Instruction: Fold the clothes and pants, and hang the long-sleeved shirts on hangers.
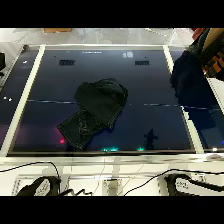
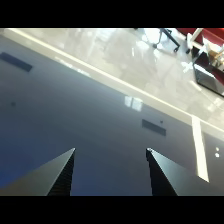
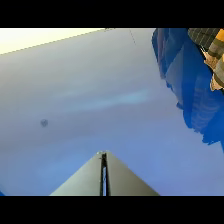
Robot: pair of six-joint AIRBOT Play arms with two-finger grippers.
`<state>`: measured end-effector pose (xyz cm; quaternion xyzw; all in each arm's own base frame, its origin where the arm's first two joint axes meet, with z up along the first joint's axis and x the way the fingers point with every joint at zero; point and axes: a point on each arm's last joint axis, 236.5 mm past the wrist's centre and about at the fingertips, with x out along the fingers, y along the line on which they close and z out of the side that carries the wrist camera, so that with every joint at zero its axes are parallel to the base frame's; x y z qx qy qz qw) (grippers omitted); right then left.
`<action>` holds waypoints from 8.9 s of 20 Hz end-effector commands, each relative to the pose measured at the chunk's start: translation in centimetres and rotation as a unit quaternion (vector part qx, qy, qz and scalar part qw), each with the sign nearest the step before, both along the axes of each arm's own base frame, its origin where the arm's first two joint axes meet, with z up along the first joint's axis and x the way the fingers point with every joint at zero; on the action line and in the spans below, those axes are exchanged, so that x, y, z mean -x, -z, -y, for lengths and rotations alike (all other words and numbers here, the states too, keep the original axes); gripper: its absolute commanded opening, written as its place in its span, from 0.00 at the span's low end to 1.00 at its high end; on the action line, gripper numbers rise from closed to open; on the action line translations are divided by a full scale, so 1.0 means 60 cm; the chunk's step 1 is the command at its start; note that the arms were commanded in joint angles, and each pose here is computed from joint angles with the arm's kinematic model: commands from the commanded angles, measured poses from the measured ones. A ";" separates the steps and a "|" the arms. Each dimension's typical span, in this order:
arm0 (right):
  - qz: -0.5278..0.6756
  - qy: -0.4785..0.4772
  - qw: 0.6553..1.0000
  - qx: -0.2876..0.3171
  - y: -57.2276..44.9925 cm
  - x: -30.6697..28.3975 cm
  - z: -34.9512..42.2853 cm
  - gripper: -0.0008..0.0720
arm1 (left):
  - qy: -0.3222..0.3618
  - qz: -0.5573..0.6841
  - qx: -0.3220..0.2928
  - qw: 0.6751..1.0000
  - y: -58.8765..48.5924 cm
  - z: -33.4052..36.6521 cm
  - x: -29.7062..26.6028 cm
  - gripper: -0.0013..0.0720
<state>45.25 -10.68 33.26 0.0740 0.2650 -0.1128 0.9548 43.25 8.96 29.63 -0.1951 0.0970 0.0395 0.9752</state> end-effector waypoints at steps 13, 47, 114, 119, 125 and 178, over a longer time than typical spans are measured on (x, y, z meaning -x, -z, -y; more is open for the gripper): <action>0.005 -0.012 1.000 -0.019 -0.001 -0.003 -0.015 0.06 | 0.000 0.000 0.000 1.000 0.000 0.000 0.000 0.68; -0.097 -0.759 0.603 0.225 0.639 0.305 -0.950 0.66 | 0.000 0.000 0.000 1.000 0.001 -0.001 0.000 0.68; -0.143 -0.145 0.979 0.001 0.298 -0.031 -0.157 0.06 | 0.258 -0.507 0.285 0.772 0.615 0.370 0.405 0.98; -0.142 -0.144 0.979 0.001 0.297 -0.032 -0.156 0.06 | 0.240 -0.502 0.289 0.779 0.631 0.370 0.385 0.97; -0.139 -0.144 0.980 0.003 0.296 -0.034 -0.156 0.06 | 0.230 -0.508 0.296 0.776 0.659 0.398 0.370 0.90; -0.457 0.040 0.886 -0.070 0.526 0.450 0.039 0.06 | 0.198 -0.630 -0.018 0.751 0.560 -0.113 0.296 0.07</action>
